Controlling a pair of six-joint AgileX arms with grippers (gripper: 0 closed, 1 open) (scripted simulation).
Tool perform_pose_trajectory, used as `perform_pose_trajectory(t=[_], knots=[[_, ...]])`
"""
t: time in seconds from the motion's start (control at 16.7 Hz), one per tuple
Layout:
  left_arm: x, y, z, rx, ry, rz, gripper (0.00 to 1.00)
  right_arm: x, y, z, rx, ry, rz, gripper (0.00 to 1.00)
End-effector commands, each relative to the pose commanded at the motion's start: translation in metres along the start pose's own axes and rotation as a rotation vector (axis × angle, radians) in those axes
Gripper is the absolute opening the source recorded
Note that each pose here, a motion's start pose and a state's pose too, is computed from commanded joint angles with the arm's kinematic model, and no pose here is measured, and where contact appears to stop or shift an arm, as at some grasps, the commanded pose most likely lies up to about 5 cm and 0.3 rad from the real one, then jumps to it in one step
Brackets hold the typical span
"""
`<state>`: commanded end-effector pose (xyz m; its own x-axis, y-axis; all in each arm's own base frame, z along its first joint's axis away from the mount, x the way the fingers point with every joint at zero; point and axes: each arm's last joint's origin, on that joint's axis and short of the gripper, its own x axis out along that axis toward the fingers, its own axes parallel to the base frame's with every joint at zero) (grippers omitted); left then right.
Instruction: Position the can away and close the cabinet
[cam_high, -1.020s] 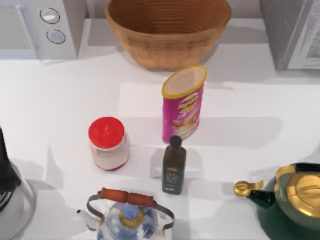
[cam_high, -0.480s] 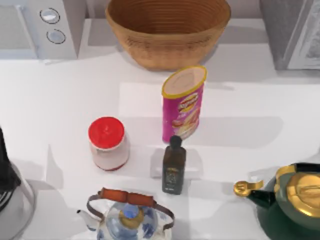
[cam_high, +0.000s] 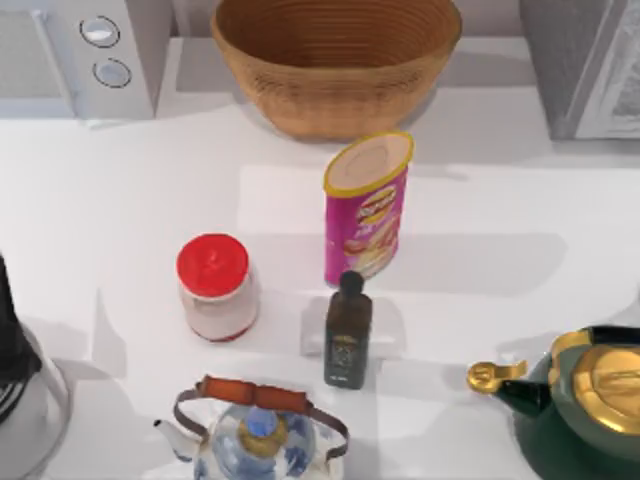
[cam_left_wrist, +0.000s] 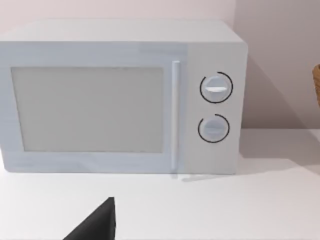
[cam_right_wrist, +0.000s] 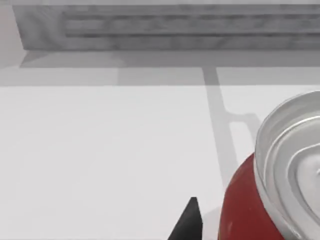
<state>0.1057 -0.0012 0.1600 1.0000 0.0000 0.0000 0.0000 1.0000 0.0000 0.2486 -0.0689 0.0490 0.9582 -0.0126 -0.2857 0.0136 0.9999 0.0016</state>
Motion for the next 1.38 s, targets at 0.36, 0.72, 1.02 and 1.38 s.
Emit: perform_pose_trajectory(t=[0.36, 0.72, 1.02, 1.38], knots=[[0.000, 0.000, 0.000, 0.000, 0.000, 0.000, 1.00, 0.003, -0.004, 0.042, 0.000, -0.011, 0.000, 0.00], [0.000, 0.000, 0.000, 0.000, 0.000, 0.000, 1.00, -0.018, -0.003, 0.099, 0.021, 0.049, 0.006, 0.00], [0.000, 0.000, 0.000, 0.000, 0.000, 0.000, 1.00, -0.042, 0.000, 0.138, 0.003, 0.009, 0.001, 0.00], [0.000, 0.000, 0.000, 0.000, 0.000, 0.000, 1.00, -0.043, 0.001, 0.140, 0.005, 0.008, 0.001, 0.00]])
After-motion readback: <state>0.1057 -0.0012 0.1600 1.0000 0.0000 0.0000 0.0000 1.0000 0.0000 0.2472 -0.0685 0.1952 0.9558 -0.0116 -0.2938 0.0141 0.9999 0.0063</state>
